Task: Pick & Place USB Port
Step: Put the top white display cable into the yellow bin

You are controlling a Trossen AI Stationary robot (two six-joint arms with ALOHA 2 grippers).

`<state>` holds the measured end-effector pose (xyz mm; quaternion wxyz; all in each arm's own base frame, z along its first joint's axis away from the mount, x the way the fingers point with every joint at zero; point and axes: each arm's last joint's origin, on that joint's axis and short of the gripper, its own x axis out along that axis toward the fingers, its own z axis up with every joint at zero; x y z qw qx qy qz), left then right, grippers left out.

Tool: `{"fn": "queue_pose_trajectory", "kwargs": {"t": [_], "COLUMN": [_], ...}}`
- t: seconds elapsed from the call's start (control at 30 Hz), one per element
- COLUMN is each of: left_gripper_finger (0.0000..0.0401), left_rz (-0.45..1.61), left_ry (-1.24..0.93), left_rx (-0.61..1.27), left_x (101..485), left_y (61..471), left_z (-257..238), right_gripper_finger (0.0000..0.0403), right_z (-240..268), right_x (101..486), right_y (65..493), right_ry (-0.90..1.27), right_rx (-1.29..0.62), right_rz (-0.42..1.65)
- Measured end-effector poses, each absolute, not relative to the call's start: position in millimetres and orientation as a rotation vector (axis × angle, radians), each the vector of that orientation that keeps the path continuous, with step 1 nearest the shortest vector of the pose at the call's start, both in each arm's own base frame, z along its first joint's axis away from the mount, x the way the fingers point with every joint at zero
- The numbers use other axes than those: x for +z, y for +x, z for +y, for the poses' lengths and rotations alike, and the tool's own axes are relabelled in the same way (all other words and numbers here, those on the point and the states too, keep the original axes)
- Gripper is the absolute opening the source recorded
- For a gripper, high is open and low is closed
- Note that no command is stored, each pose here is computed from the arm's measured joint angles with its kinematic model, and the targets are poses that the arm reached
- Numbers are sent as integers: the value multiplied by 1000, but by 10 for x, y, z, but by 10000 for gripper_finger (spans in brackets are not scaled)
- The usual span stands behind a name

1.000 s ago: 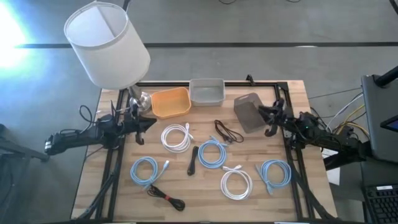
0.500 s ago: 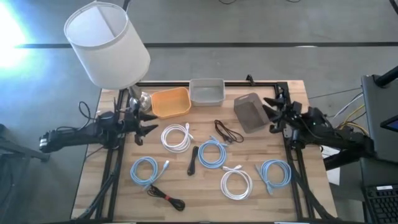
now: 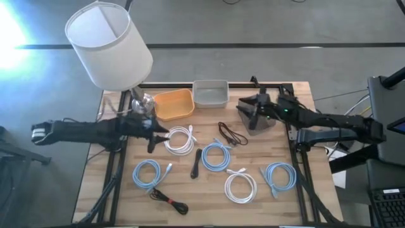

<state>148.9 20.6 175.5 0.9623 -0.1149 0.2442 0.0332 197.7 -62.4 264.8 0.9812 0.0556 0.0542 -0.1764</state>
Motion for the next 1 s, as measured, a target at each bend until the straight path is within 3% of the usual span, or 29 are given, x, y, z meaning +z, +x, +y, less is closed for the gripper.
{"fn": "queue_pose_trajectory", "kwargs": {"t": [0.23,0.37,1.0], "left_gripper_finger": [181,181,150], "left_rz": [613,572,743], "left_ry": [-221,-206,-202], "left_rx": [10,-22,-13], "left_x": [1549,1537,1119], "left_y": [1656,1763,1981], "left_z": [133,89,28], "right_gripper_finger": [176,176,178], "right_z": [-701,-724,-740], "right_x": [2571,2562,2525], "right_y": [2225,2301,2351], "right_ry": [124,123,119], "right_rx": [-359,-359,-359], "right_rz": [218,238,266]}}
